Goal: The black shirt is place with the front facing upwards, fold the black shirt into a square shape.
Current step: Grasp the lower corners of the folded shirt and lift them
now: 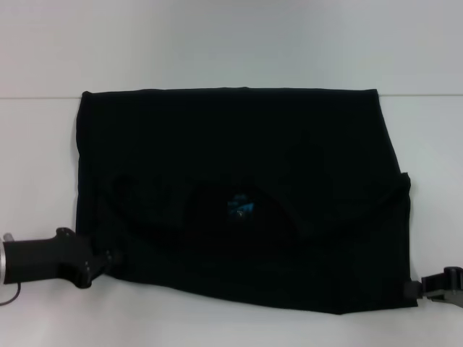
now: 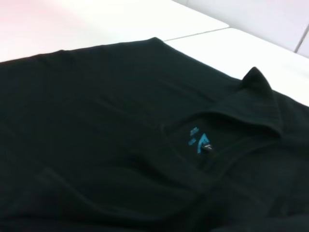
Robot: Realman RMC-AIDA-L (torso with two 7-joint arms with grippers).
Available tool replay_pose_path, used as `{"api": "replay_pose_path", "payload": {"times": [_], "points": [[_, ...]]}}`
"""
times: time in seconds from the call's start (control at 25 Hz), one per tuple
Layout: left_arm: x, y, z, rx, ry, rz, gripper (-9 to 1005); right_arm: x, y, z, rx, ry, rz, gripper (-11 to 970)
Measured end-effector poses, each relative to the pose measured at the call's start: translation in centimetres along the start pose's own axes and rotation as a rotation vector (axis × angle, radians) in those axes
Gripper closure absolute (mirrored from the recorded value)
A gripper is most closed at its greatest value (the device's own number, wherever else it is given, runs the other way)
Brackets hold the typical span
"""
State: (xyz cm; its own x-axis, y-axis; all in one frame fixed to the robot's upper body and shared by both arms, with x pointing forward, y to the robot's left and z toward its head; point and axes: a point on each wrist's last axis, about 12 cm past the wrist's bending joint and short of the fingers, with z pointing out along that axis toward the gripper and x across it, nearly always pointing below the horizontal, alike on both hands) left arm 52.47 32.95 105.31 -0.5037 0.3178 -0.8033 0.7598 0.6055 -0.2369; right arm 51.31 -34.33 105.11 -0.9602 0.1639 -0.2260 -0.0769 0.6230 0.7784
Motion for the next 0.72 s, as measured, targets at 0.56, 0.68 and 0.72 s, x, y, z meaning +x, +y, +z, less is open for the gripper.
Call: {"api": "replay_pose_path", "payload": {"times": [0.56, 0.68, 0.72], "points": [[3.0, -2.5, -4.2, 0.135, -0.105, -0.023, 978, 3.0, -0.6, -3.4, -0.094, 0.097, -0.178, 948], [3.5, -3.1, -4.5, 0.171, -0.091, -0.032, 978, 3.9, -0.6, -3.4, -0.117, 0.134, -0.227, 948], [3.7, -3.4, -4.5, 0.190, -0.081, -0.035, 978, 4.2, -0.5, -3.3, -0.127, 0.154, -0.241, 948]]}}
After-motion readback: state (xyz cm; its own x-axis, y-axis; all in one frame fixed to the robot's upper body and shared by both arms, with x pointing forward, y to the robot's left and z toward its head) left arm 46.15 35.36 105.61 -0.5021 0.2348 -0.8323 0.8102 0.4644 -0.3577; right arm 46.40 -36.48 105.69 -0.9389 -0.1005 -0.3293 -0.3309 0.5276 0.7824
